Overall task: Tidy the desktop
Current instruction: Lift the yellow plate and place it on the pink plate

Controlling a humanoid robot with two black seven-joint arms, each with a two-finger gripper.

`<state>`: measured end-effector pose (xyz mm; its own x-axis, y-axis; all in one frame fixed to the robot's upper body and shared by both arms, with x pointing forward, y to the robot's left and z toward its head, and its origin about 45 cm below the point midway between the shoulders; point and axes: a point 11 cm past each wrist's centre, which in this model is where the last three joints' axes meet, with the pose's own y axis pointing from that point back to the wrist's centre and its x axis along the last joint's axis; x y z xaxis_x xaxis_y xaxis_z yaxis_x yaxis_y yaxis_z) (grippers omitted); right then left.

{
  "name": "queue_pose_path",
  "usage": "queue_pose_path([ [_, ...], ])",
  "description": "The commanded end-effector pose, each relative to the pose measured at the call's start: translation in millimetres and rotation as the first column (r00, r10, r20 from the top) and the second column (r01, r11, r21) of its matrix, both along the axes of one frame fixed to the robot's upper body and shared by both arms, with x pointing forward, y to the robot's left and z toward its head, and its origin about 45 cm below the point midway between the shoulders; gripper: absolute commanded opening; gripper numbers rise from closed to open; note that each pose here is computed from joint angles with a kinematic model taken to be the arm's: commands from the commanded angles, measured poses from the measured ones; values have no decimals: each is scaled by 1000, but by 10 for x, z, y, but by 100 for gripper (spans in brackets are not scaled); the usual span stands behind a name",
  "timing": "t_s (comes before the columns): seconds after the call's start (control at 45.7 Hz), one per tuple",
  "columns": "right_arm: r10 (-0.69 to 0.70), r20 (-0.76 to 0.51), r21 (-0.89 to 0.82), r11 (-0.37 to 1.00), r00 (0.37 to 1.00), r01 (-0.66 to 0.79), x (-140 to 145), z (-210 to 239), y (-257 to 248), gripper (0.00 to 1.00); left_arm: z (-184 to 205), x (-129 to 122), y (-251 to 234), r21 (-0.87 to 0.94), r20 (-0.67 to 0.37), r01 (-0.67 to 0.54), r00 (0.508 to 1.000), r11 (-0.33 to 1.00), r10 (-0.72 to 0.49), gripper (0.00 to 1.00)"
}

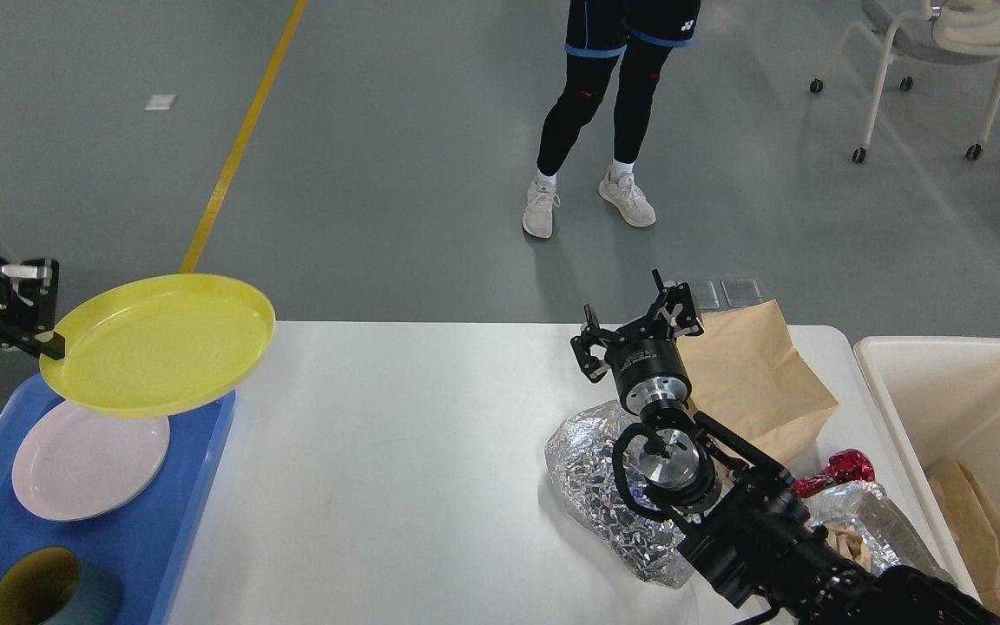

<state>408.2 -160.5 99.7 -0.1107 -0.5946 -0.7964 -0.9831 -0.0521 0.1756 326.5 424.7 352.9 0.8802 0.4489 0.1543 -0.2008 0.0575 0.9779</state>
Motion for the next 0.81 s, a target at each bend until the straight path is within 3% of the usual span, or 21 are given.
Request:
queue_pose_path([
  [0.0,0,0,1,1000,1000,0,0,0,2,100,-768,-135,487,162,57,-187,982,969,180,0],
  [0.175,0,-1,0,1000,1000,0,-1,-1,1,100,-1337,-357,986,325,190,-345,936,880,297,0],
  [0.504,0,-1,0,1000,1000,0,-1,-1,1,100,-1918,-365,1116,350,313,-426,893,834,325,0],
  [0.613,0,0,1,1000,1000,0,-1,0,2,100,-2045,-330,1114,332,340,-462,872,822,353,1],
  [0.788,-1,-1,1,1000,1000,1,1,0,-2,100,-2213,-386,1052,343,311,-443,886,829,345,4],
])
